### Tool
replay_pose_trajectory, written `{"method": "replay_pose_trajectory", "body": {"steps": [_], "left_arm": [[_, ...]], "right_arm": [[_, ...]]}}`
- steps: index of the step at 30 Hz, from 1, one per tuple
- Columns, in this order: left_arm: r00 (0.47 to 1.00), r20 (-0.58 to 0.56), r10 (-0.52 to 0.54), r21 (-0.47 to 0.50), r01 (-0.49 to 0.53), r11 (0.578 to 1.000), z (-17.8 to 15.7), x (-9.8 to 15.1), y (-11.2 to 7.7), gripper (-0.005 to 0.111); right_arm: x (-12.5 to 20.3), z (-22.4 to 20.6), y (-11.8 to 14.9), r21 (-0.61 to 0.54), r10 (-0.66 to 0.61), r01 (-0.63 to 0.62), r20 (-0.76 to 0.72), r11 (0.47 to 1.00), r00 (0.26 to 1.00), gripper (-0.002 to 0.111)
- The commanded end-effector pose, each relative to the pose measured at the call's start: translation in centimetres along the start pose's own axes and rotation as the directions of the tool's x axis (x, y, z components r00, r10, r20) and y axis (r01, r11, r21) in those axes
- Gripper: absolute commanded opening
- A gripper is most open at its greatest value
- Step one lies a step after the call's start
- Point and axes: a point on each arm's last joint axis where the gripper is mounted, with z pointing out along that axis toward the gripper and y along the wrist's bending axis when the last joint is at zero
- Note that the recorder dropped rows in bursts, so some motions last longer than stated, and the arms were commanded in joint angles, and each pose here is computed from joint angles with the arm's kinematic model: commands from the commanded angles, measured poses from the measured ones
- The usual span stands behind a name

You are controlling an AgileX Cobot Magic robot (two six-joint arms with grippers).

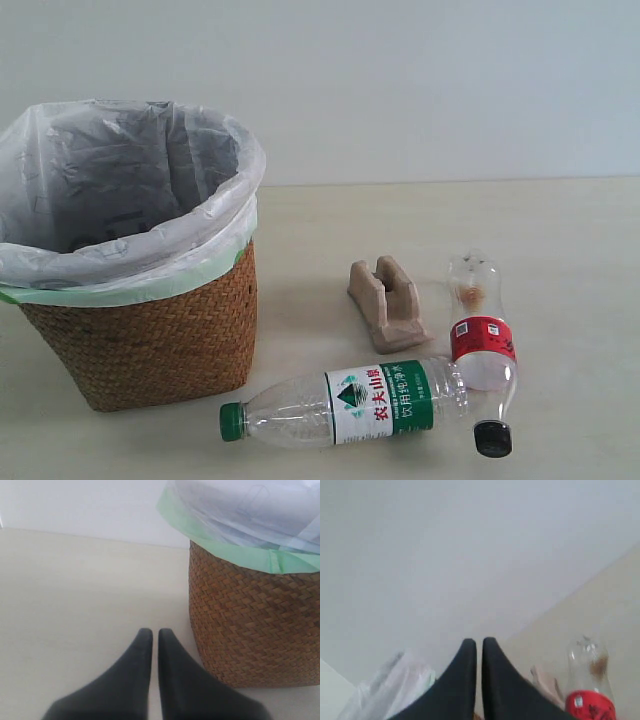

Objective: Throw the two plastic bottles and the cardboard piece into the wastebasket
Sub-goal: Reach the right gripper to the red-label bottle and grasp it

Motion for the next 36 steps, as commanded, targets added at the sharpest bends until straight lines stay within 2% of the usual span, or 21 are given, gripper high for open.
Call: {"method": "replay_pose_trajectory", "body": {"steps": [1, 4, 9, 11, 14, 16, 17, 19, 20, 21, 23, 26, 30, 36], "left_arm": [[1.0, 0.0, 0.0, 0.004, 0.0, 1.0, 0.0, 0.1, 0.0, 0.004], [1.0, 0.0, 0.0, 0.004, 0.0, 1.0, 0.0, 0.1, 0.0, 0.004], [1.0, 0.0, 0.0, 0.004, 0.0, 1.0, 0.0, 0.1, 0.0, 0.004], [1.0, 0.0, 0.0, 0.004, 0.0, 1.0, 0.0, 0.1, 0.0, 0.004], [1.0, 0.0, 0.0, 0.004, 0.0, 1.0, 0.0, 0.1, 0.0, 0.004], [1.0, 0.0, 0.0, 0.004, 0.0, 1.0, 0.0, 0.1, 0.0, 0.004], [1.0, 0.0, 0.0, 0.004, 0.0, 1.0, 0.0, 0.1, 0.0, 0.004], [1.0, 0.0, 0.0, 0.004, 0.0, 1.0, 0.0, 0.1, 0.0, 0.004], [1.0, 0.0, 0.0, 0.004, 0.0, 1.0, 0.0, 0.1, 0.0, 0.004], [1.0, 0.0, 0.0, 0.004, 0.0, 1.0, 0.0, 0.1, 0.0, 0.004], [1.0, 0.0, 0.0, 0.004, 0.0, 1.0, 0.0, 0.1, 0.0, 0.004], [1.0, 0.0, 0.0, 0.004, 0.0, 1.0, 0.0, 0.1, 0.0, 0.004], [1.0, 0.0, 0.0, 0.004, 0.0, 1.0, 0.0, 0.1, 0.0, 0.004], [1.0, 0.0, 0.0, 0.004, 0.0, 1.0, 0.0, 0.1, 0.0, 0.004]], "right_arm": [[-1.7, -0.2, 1.2, -0.052, -0.025, 0.031, 0.116, 0.998, 0.993, 0.0], [-3.1, 0.8, 3.4, -0.036, -0.213, 0.214, 0.032, 0.976, 0.977, 0.0], [-5.1, 6.7, 6.8, 0.036, -0.271, 0.29, -0.262, 0.956, 0.926, 0.0], [-5.1, 9.4, 7.6, 0.039, -0.301, 0.348, -0.421, 0.937, 0.856, 0.0], [-4.3, 13.9, 8.1, 0.041, -0.269, 0.386, -0.649, 0.921, 0.712, 0.001], [-3.6, 16.4, 8.0, 0.03, -0.254, 0.408, -0.74, 0.913, 0.623, 0.007], [-3.5, 17.8, 8.0, 0.033, -0.24, 0.414, -0.77, 0.91, 0.591, 0.014], [-2.8, 19.8, 7.3, 0.099, -0.159, 0.402, -0.812, 0.91, 0.561, 0.031], [-2.4, 21.0, 6.8, 0.148, -0.103, 0.394, -0.829, 0.907, 0.549, 0.046], [-2.1, 21.7, 6.4, 0.197, -0.051, 0.384, -0.835, 0.902, 0.548, 0.056], [-1.2, 23.2, 5.0, 0.279, 0.031, 0.411, -0.856, 0.868, 0.515, 0.069], [0.7, 24.6, 2.7, 0.348, 0.124, 0.464, -0.886, 0.815, 0.448, 0.066], [3.1, 26.1, 0.3, 0.376, 0.187, 0.492, -0.901, 0.785, 0.392, 0.066], [5.6, 27.3, -2.4, 0.389, 0.204, 0.511, -0.902, 0.766, 0.38, 0.066]]}}
